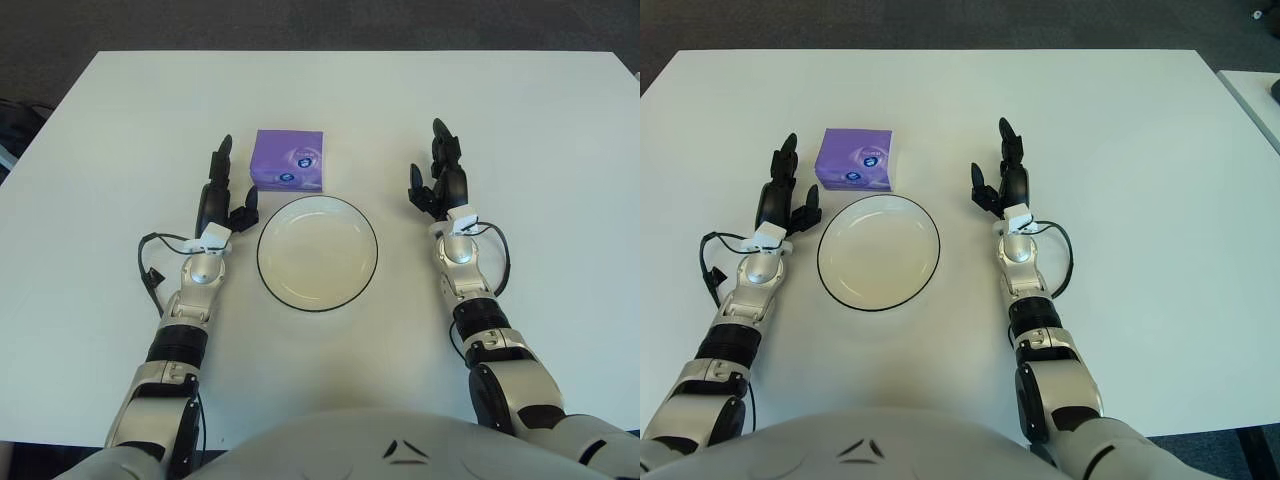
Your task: Put the tissue paper into the plate.
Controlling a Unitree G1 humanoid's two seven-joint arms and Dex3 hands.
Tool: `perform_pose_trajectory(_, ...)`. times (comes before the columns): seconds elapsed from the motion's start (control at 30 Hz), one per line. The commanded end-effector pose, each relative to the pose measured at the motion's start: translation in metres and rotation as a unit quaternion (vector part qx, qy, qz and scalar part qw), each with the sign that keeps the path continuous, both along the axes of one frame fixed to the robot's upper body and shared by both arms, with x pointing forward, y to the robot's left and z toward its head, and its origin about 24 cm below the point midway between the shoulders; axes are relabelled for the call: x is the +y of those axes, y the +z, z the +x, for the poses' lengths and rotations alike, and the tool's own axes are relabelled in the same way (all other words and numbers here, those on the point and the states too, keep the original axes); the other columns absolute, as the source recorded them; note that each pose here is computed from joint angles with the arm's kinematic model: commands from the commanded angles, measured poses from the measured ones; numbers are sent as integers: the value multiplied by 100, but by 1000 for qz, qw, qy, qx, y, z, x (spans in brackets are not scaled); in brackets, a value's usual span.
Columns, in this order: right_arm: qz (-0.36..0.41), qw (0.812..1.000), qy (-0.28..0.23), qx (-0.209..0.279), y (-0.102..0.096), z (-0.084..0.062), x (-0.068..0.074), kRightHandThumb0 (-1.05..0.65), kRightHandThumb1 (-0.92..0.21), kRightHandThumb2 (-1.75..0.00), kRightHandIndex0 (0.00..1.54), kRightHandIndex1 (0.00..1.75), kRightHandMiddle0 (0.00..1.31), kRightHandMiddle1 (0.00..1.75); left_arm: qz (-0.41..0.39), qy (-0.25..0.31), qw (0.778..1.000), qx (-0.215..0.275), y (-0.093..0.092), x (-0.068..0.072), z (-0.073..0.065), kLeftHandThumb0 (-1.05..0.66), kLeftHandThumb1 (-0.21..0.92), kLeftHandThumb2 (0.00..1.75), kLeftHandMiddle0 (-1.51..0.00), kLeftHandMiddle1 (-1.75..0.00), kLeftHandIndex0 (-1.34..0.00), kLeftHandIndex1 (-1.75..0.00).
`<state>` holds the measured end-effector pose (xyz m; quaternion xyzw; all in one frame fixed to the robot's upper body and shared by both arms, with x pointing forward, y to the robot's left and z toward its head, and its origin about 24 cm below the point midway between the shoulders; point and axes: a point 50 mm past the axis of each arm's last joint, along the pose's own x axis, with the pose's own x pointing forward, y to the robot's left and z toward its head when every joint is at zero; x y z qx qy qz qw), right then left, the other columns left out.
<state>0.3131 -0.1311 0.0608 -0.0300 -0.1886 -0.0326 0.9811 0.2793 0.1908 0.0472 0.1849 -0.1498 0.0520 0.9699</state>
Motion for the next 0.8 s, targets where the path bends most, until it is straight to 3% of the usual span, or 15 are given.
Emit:
perform_pose_trajectory(0.0, 0, 993, -8, 120, -62, -33, 1, -65, -92, -65, 25, 0, 0, 30, -12, 18, 995, 99, -52, -3, -37, -68, 92, 83, -19, -1, 0, -34)
perform_pose_trajectory(0.5, -3, 993, -7, 121, -63, -31, 3, -65, -92, -65, 25, 0, 0, 28, -2, 39, 998, 40, -29, 8, -31, -68, 92, 82, -19, -1, 0, -34)
perform_pose_trajectory(0.77, 0, 993, -7, 120, -62, -30, 4, -66, -92, -63, 25, 0, 0, 26, 20, 50, 998, -22, -1, 15, -28, -66, 92, 81, -19, -1, 0, -35)
